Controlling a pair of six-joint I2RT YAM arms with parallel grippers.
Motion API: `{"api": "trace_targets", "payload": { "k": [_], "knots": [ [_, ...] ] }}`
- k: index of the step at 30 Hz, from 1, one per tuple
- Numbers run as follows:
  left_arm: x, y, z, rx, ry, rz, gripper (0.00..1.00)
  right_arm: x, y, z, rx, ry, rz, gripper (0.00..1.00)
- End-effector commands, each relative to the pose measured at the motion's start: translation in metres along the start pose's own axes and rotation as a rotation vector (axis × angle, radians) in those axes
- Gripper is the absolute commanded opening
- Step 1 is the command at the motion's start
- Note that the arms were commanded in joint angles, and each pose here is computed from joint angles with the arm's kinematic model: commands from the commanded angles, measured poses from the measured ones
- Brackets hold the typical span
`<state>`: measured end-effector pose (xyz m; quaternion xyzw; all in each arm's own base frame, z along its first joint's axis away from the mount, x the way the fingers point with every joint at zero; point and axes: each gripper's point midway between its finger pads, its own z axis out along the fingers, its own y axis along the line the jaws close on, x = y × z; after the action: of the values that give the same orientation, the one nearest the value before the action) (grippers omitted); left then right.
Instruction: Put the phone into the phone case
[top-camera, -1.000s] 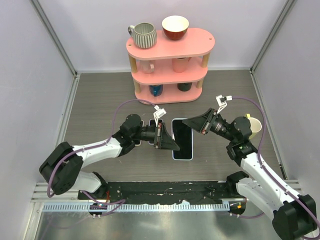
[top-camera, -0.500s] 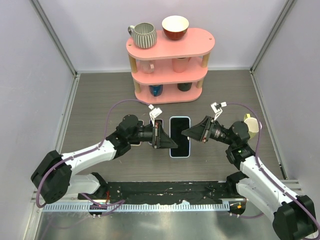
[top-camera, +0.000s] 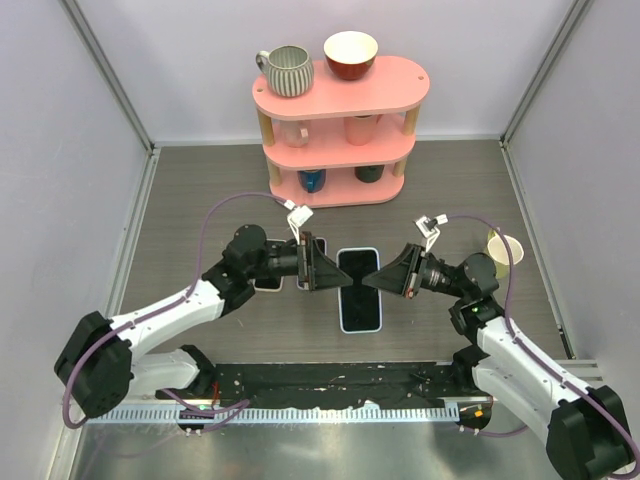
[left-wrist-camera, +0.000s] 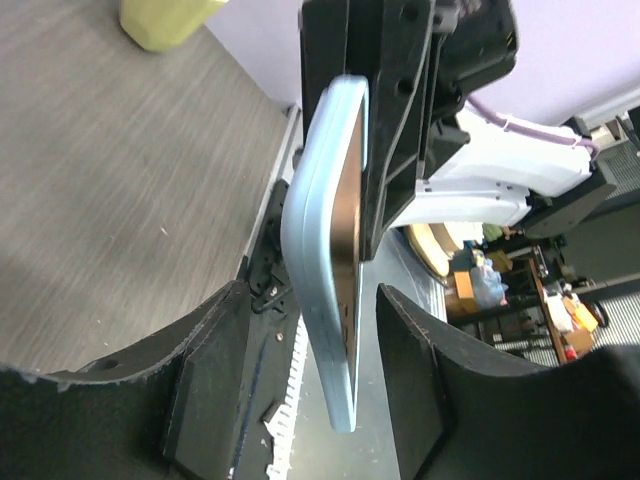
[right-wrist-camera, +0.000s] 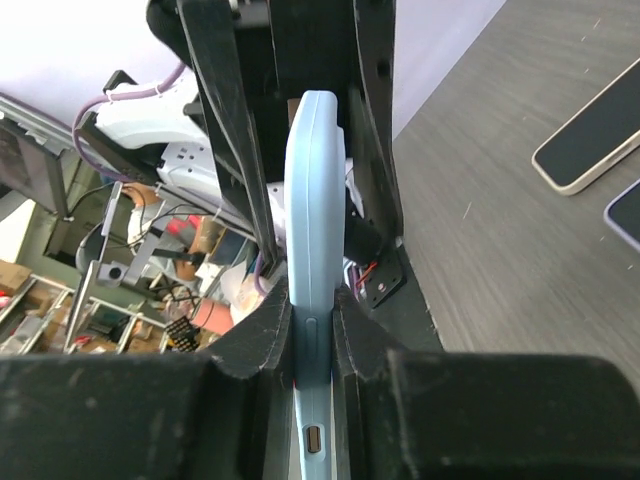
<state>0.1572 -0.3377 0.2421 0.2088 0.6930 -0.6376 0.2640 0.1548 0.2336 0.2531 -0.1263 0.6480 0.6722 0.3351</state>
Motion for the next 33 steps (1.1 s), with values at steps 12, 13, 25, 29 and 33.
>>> {"api": "trace_targets", "payload": {
  "k": [12,13,25,29,33],
  "knots": [
    [-0.047,-0.018,0.000,0.082,-0.105,0.013,0.48,0.009,0.034,-0.010,-0.172,-0.007,0.012,0.01],
    [-0.046,-0.018,-0.001,0.085,-0.103,0.010,0.41,0.009,0.033,-0.010,-0.171,-0.007,0.015,0.01],
    [-0.032,0.018,-0.007,-0.124,-0.034,0.070,0.03,0.012,0.025,-0.009,-0.151,-0.009,0.036,0.01],
    [-0.033,0.013,-0.011,-0.126,-0.036,0.072,0.26,0.011,0.023,-0.008,-0.145,-0.014,0.039,0.01],
    [-0.033,0.009,-0.010,-0.106,-0.042,0.047,0.52,0.009,0.024,-0.008,-0.146,-0.026,0.035,0.01]
  ]
}}
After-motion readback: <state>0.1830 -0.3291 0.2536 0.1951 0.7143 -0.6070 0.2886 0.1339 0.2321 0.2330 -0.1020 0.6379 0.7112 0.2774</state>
